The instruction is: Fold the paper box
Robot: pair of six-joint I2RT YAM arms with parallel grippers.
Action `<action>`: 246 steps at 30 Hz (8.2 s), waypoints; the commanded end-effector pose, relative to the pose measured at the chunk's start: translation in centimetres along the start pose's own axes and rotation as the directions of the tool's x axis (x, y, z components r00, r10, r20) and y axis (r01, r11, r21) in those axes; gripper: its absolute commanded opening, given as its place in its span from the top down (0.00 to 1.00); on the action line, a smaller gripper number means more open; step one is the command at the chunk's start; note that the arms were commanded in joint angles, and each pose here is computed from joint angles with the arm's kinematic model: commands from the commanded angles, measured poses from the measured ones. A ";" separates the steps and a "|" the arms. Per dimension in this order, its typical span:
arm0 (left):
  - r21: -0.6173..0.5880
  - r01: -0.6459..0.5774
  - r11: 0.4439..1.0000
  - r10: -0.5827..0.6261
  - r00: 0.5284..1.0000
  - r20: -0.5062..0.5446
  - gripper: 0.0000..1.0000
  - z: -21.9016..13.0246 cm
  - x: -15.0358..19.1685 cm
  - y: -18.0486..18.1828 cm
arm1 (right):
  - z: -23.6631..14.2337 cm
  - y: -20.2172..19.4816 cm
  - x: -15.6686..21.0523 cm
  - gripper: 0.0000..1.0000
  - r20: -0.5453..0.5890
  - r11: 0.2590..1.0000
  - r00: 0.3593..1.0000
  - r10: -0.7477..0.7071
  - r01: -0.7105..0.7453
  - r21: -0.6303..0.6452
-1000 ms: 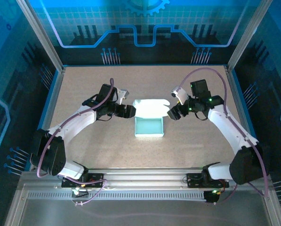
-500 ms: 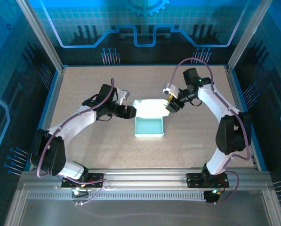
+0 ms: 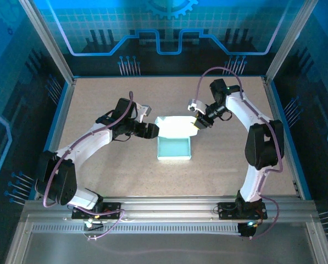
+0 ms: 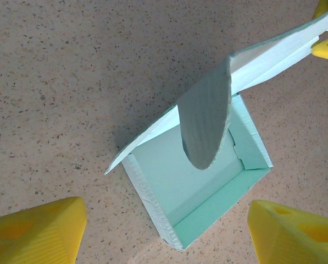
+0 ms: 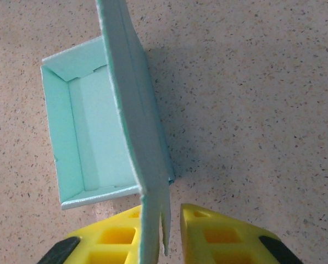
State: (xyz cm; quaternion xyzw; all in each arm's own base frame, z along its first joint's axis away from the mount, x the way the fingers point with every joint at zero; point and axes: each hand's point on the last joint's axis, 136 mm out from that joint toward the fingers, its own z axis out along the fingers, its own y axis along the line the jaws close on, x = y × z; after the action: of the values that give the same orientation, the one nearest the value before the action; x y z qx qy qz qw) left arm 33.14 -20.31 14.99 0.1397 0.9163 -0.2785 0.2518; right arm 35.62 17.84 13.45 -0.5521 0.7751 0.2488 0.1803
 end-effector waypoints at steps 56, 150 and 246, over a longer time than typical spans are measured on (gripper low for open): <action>0.107 -0.336 0.936 0.346 0.933 -0.097 0.89 2.1 -1.5 0.7 | -1.0 1.0 -1.4 1.00 -0.037 0.998 0.998 -0.057 0.057 0.014; -0.142 -0.066 0.988 0.120 0.899 0.420 1.00 8.1 0.3 -1.5 | 4.5 1.3 -4.5 0.94 0.736 0.382 0.630 0.247 -0.762 0.524; 0.078 0.495 0.865 -0.501 0.857 0.122 0.42 7.8 0.7 4.0 | 8.6 -3.5 1.0 0.61 0.146 0.487 0.518 0.842 -0.849 0.206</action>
State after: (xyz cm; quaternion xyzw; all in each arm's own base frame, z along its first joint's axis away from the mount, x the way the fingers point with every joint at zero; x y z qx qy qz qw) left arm 36.70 -20.69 6.88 -0.1131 0.8988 -0.3393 0.2533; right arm 39.09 21.53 5.37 -0.0465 0.9665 0.2145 0.1331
